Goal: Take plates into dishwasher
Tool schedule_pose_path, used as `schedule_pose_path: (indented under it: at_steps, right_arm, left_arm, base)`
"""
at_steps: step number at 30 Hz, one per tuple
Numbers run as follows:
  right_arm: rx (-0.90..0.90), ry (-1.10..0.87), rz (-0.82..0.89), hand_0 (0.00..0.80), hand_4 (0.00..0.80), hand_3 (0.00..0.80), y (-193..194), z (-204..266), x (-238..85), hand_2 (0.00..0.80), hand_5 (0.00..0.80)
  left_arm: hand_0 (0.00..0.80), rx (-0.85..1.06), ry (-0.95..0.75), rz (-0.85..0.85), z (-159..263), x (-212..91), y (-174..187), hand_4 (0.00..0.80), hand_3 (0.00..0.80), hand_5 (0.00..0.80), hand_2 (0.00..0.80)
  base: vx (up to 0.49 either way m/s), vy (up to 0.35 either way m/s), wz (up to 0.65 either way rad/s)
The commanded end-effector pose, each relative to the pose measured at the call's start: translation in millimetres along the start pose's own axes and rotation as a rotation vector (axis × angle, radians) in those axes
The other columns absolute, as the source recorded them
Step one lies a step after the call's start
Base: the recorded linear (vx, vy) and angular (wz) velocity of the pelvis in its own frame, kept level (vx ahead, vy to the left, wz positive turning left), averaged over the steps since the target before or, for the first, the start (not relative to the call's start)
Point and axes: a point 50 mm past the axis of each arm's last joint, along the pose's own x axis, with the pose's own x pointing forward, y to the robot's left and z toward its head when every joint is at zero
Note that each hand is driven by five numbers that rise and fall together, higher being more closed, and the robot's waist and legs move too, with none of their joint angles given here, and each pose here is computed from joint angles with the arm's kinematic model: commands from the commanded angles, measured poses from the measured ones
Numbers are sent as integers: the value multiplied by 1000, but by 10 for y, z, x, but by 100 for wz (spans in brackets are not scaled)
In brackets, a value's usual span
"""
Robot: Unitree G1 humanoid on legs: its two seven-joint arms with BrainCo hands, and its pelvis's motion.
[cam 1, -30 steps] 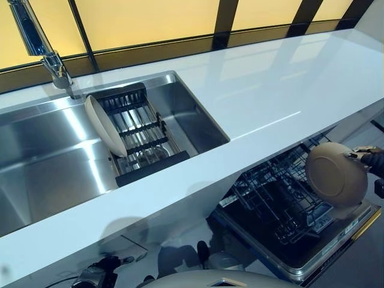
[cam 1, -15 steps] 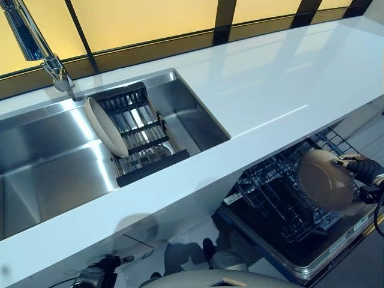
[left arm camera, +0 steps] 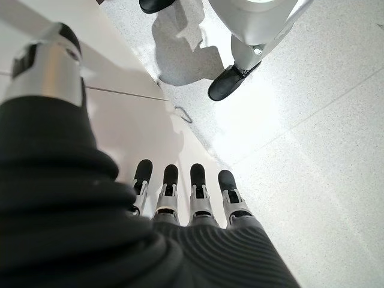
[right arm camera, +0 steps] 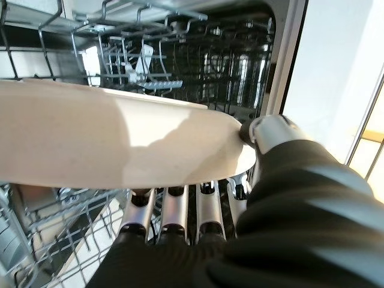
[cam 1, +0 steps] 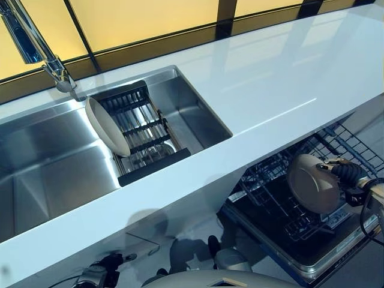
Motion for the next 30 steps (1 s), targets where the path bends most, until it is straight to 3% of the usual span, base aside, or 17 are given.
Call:
schedule_pose_path:
  at_steps: [1, 30]
  right_arm:
    - [-20, -169, -22, 800, 800, 800, 26, 417, 88, 800, 800]
    - [21, 19, 27, 800, 800, 800, 398, 37, 452, 800, 800]
  left_arm:
    - [0, 28, -22, 47, 108, -23, 180, 0, 0, 0, 0]
    - [0, 51, -61, 27, 277, -13, 120, 0, 0, 0, 0]
  base:
    - [0, 0, 0]
    - [0, -2, 2]
